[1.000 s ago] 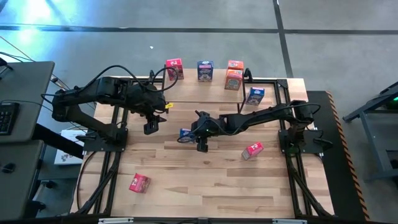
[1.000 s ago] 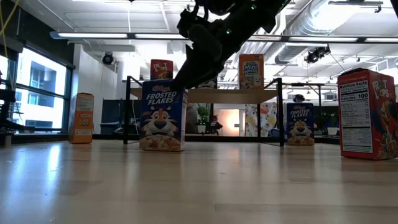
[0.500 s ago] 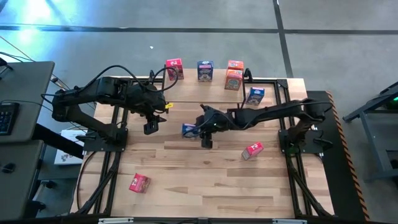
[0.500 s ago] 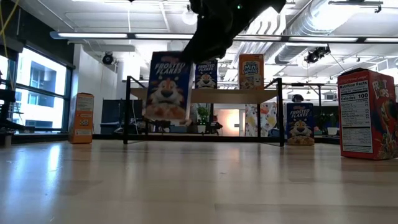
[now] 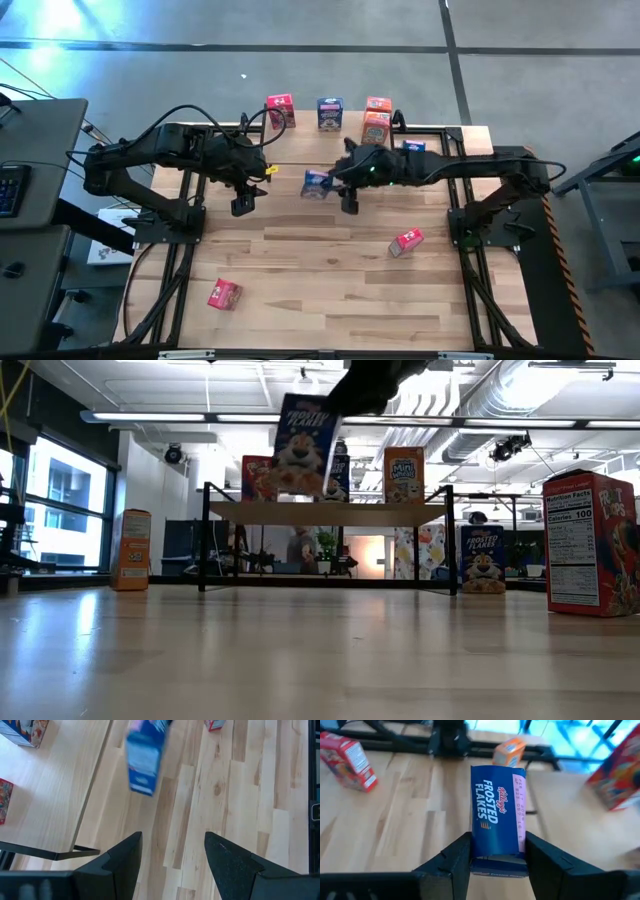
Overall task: Stack cereal on shelf
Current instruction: Put the bottom blue cereal box on the shelf
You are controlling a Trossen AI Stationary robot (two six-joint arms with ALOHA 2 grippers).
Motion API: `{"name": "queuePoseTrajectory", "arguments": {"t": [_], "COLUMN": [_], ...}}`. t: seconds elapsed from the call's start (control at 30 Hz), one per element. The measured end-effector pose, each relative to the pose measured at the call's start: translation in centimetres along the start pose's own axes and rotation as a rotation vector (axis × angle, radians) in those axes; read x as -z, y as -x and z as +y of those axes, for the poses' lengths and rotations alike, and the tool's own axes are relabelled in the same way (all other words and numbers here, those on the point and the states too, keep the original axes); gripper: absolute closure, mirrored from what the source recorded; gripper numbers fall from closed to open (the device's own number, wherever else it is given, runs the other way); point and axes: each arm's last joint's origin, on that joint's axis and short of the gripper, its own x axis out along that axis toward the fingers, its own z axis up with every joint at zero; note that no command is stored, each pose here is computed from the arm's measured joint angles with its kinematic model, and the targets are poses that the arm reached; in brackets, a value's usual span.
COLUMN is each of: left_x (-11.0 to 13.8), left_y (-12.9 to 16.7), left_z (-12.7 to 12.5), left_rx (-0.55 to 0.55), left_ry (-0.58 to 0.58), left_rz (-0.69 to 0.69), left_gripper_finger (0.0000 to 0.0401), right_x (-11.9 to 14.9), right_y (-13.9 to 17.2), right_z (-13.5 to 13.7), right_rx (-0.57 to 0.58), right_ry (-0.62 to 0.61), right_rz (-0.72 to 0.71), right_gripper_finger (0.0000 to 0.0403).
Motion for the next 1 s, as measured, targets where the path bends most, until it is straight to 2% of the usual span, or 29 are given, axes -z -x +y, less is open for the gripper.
{"name": "queuePoseTrajectory", "arguments": {"t": [0.4, 0.73, 1.0], "left_x": [0.0, 0.0, 0.0], "left_y": [0.0, 0.0, 0.0], "left_z": [0.0, 0.0, 0.0], "left_rx": [-0.001, -0.004, -0.004], "left_ry": [0.000, 0.001, 0.019], "left_rz": [-0.001, -0.002, -0.002], "left_gripper_finger": [0.0196, 0.0196, 0.0196], "right_x": [-0.9, -0.9, -1.5], "right_y": [4.4, 5.3, 6.2], "right_z": [-4.2, -6.9, -7.5], "right_rx": [0.133, 0.217, 0.224], "right_ry": [0.097, 0.162, 0.190], "right_rz": [-0.087, -0.070, -0.042], "right_gripper_finger": [0.0251, 0.0251, 0.0251]}}
